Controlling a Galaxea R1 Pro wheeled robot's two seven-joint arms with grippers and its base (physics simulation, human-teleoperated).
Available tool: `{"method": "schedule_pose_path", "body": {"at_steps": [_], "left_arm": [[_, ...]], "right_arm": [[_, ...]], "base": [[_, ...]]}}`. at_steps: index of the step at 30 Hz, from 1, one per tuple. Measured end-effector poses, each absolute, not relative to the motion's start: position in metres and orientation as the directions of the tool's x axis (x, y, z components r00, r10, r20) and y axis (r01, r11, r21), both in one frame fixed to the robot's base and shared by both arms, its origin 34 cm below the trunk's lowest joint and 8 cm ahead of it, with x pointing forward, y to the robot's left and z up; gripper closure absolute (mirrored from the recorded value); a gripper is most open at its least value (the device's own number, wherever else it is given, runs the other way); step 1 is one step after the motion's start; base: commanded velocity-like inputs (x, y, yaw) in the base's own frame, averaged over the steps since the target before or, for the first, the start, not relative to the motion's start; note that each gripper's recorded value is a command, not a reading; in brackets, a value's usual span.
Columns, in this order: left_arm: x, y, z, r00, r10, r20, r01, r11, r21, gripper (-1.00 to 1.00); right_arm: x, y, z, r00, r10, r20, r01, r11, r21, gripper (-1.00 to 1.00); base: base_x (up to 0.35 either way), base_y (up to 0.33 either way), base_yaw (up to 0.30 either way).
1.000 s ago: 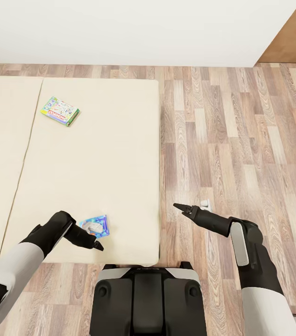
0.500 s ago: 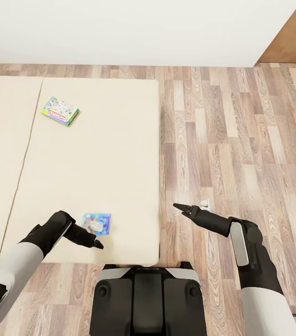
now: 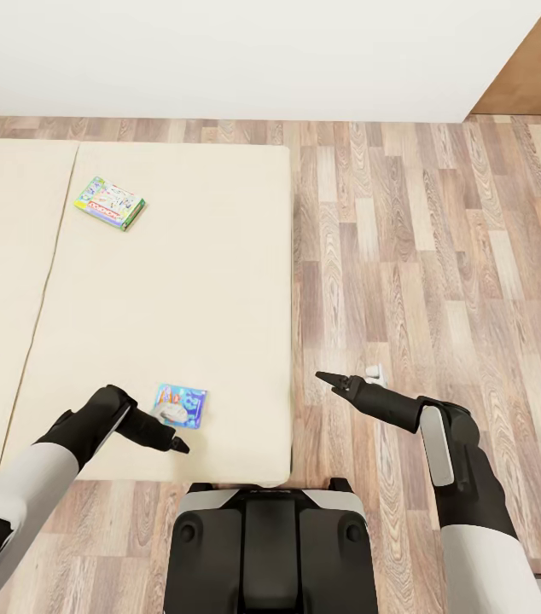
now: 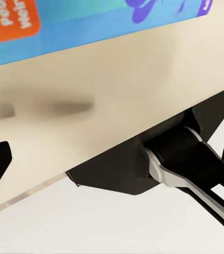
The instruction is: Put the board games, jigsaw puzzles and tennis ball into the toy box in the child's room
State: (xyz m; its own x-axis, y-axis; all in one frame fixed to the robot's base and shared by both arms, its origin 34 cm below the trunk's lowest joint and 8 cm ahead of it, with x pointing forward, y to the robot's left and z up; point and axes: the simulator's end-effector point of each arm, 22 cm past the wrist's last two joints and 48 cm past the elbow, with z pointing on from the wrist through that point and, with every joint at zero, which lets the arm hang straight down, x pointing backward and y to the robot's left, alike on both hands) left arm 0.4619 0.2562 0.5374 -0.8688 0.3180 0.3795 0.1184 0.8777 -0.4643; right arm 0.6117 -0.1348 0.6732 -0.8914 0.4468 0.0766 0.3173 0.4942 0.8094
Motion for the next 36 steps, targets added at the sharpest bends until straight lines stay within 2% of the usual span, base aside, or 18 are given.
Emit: {"method": "schedule_pose_path", "body": {"at_steps": [36], "left_arm": [[0.481,0.267,0.541,-0.904,0.249,0.347,0.064,0.882,-0.466,-1.0]], "right_arm": [[0.612,-0.135,0.673,-0.892,0.446,0.076,0.317,0.495,0.809,-1.0]], "base": [[0.0,0.0,0.0]]}}
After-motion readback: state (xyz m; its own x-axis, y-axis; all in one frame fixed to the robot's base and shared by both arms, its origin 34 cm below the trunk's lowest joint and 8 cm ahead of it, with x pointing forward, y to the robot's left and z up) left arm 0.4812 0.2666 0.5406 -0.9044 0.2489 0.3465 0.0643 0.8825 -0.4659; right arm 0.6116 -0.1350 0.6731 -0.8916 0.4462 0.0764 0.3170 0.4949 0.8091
